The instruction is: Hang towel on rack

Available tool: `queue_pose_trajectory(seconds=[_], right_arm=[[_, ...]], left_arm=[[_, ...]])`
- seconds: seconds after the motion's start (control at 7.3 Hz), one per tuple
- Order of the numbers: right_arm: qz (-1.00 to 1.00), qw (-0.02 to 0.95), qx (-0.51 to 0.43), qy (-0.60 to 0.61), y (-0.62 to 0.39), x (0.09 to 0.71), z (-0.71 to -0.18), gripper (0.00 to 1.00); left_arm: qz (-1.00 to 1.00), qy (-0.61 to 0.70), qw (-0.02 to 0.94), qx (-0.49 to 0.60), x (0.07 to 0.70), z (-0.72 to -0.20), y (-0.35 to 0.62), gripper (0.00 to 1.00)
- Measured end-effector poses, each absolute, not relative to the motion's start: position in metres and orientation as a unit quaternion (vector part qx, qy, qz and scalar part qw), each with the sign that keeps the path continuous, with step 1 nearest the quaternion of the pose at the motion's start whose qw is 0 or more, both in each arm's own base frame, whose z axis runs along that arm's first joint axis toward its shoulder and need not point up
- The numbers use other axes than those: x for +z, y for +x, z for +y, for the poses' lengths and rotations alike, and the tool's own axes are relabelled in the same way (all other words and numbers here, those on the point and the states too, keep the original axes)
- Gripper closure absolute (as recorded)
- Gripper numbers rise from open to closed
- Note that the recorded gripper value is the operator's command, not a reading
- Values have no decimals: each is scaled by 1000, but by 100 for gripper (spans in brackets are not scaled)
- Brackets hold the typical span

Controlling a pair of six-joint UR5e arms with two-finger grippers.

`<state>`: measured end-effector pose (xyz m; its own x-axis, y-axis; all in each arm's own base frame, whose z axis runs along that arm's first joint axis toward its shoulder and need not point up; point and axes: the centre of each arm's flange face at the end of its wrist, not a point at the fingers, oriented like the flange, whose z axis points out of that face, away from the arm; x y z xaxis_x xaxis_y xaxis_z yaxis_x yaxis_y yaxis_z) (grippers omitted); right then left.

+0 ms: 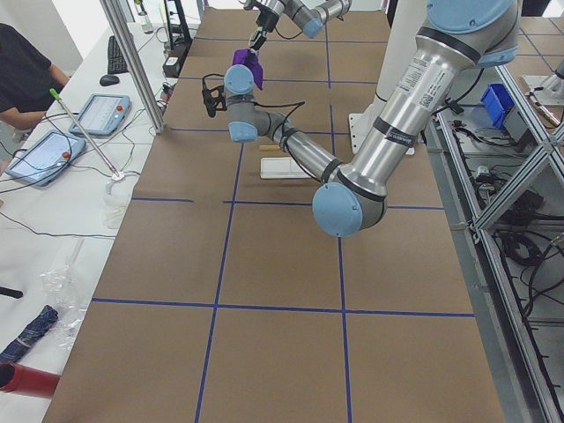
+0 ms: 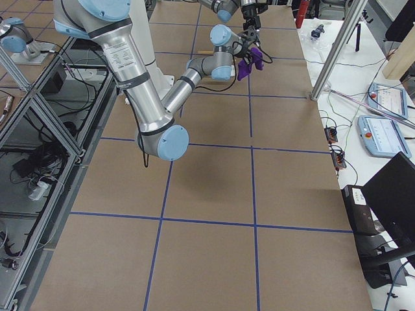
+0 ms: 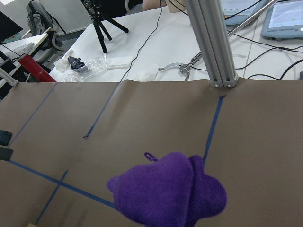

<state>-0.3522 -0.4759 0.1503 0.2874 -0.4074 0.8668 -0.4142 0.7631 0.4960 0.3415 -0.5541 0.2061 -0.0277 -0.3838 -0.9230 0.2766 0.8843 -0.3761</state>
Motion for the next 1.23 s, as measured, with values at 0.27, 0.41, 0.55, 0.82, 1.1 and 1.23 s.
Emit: queue_pose_trajectory(seconds=[0.27, 0.41, 0.55, 0.82, 1.1, 1.23], right_arm=[[-603, 715, 0, 354, -347, 138, -469, 100], [-607, 710, -2, 358, -344, 134, -465, 100], [-611, 705, -4, 362, -342, 131, -462, 100], [-619, 694, -9, 368, -341, 126, -456, 100], [-623, 690, -12, 368, -343, 123, -451, 100], [-625, 688, -14, 368, -341, 123, -448, 100]], left_arm=[[687, -88, 657, -296, 169, -541, 380, 0], [689, -104, 645, -313, 158, -537, 392, 0], [690, -118, 632, -332, 147, -538, 402, 0], [692, -129, 610, -364, 128, -545, 419, 0], [694, -131, 604, -368, 119, -543, 427, 18], [694, -132, 605, -367, 119, -542, 429, 49]])
